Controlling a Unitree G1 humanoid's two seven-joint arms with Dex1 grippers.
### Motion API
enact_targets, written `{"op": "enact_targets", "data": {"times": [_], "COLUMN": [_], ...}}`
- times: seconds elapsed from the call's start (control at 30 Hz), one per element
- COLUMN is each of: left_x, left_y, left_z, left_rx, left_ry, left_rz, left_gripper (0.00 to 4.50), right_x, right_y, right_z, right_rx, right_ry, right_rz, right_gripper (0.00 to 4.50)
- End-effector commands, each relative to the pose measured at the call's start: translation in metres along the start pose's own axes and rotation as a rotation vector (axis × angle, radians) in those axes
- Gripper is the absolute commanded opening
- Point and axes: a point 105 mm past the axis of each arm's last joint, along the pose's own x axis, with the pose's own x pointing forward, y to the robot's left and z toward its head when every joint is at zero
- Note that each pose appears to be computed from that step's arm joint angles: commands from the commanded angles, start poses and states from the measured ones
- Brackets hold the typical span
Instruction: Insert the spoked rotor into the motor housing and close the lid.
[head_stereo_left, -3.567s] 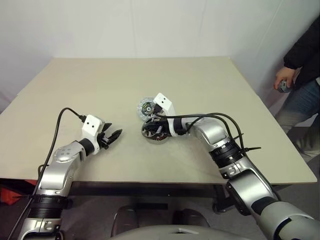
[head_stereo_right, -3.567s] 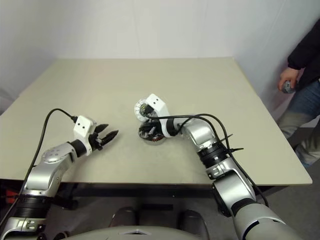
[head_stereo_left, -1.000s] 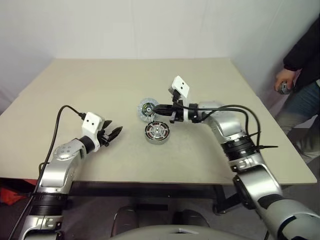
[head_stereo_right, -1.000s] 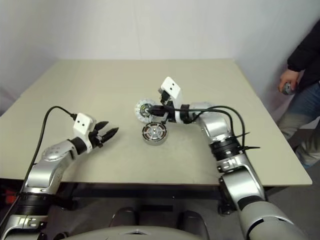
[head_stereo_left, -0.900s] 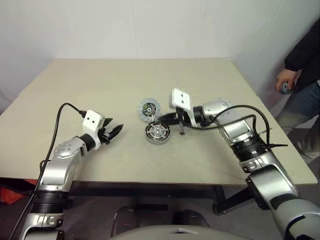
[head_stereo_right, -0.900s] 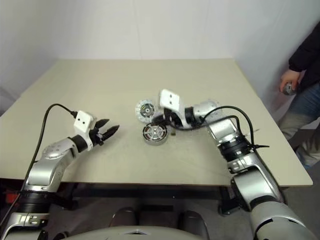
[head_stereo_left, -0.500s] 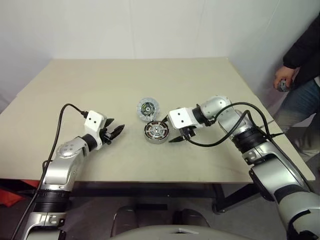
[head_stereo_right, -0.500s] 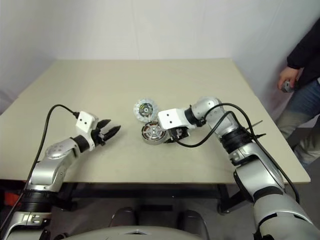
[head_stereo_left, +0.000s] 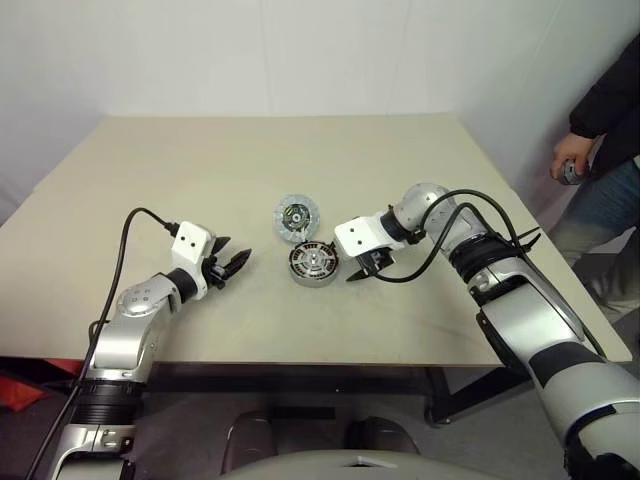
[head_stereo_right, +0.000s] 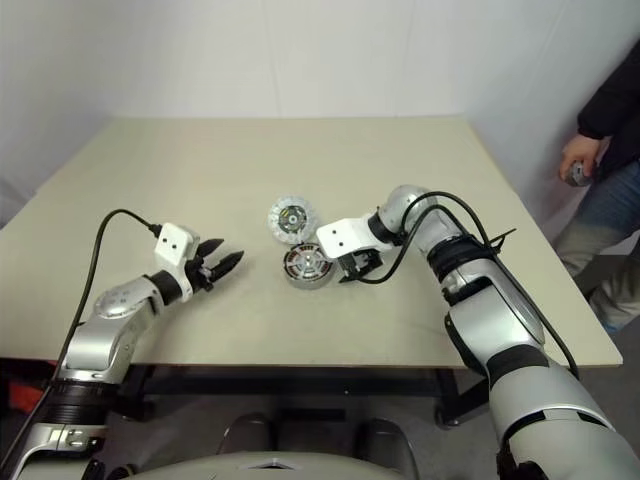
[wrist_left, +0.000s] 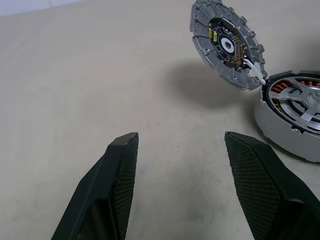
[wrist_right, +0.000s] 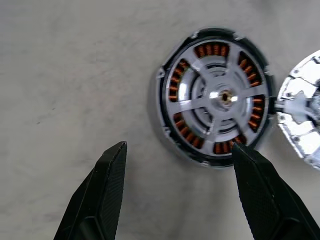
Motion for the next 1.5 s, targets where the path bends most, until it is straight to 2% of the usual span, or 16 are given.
{"op": "enact_targets", "data": {"times": [0.03, 0.47, 0.7, 1.07, 1.5], "left_x": [-0.002, -0.003, -0.004, -0.006, -0.005], "left_y": [0.003, 0.004, 0.005, 0.005, 0.003], "left_z": [0.013, 0.011, 0.010, 0.009, 0.009], "left_rx": [0.029, 0.023, 0.021, 0.015, 0.011], "left_ry": [-0.048, -0.051, -0.053, -0.057, -0.059], "left_rz": [0.016, 0.028, 0.037, 0.052, 0.053], "left_gripper": [2.89, 2.89, 2.89, 2.89, 2.89], "right_x": [0.001, 0.014, 0.021, 0.021, 0.015], "right_y": [0.001, 0.011, 0.006, -0.003, -0.016], "right_z": [0.000, 0.001, 0.012, 0.015, 0.021], "right_rx": [-0.049, -0.104, -0.130, -0.148, -0.100], "right_ry": [0.014, 0.013, -0.001, 0.015, -0.006], "right_rz": [0.010, 0.040, 0.047, 0.019, -0.050], "right_gripper": [3.71, 3.71, 3.71, 0.07, 0.01]}}
